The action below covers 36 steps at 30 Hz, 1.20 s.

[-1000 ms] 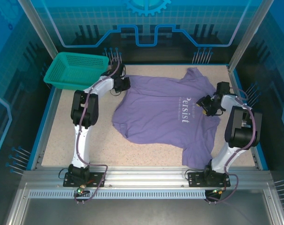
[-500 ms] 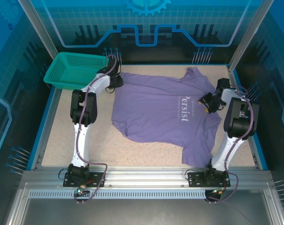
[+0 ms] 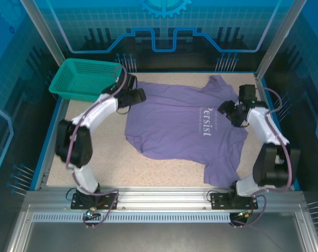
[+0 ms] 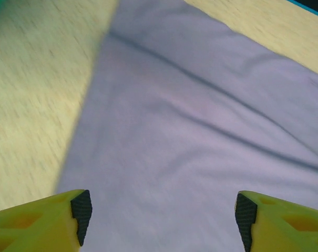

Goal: Fold and stack the t-shirts

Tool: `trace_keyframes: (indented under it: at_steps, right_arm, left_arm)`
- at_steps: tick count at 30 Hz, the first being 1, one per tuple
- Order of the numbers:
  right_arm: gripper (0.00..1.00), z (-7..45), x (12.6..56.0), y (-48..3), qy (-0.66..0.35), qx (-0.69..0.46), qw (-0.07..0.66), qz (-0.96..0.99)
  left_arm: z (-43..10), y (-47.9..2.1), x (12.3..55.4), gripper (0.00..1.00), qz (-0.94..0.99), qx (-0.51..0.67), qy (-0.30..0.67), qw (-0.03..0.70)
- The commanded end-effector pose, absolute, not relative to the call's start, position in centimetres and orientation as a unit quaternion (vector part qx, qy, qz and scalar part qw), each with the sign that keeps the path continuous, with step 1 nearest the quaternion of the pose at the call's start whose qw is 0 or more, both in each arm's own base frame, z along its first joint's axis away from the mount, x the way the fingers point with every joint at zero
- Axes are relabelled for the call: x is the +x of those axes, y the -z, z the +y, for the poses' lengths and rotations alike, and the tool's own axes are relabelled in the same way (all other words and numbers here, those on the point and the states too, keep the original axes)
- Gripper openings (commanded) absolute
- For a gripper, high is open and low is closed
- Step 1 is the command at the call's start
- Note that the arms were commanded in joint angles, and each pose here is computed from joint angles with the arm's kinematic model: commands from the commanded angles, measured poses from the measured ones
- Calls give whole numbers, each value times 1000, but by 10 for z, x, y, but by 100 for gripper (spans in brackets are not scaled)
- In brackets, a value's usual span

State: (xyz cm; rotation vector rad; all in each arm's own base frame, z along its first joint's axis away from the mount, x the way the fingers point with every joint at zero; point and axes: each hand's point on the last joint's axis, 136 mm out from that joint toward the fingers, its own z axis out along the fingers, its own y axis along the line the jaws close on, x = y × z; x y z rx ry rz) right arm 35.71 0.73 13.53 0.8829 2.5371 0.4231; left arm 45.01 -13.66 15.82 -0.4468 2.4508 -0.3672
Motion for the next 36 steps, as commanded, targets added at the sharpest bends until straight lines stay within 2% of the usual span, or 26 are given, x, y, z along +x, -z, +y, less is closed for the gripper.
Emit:
trace_keyframes:
  at_steps: [1,5,10,13,16,23,25,29,33,36]
  right_arm:
    - [63,23,288,-104,-109,311,136,934]
    - [63,52,236,-95,-104,247,120,956]
    - [62,71,203,-85,-117,207,112,965]
    - [62,80,195,-82,-116,187,115,969]
    - [61,83,191,-79,-110,174,112,972]
    - [61,85,188,-74,-106,159,109,975]
    - [62,83,187,-76,-104,160,110,975]
    - [62,81,186,-78,-101,162,117,975]
    - [62,80,186,-77,-101,166,115,974]
    - [62,79,185,-76,-95,166,111,975]
  left_arm:
    - [-149,-129,396,72,923,-218,201,245]
    - [-170,-91,328,72,938,-210,209,181]
    - [-160,-58,297,66,947,-246,151,141]
    - [-149,-44,290,60,944,-283,117,126]
    - [-150,-38,290,57,936,-301,132,129]
    - [-159,-33,296,55,939,-288,144,121]
    - [-157,-31,295,49,940,-287,136,120]
    - [-155,-27,295,44,944,-280,127,121]
    - [-156,-29,299,28,945,-274,129,125]
    - [-154,-31,298,22,946,-271,122,127]
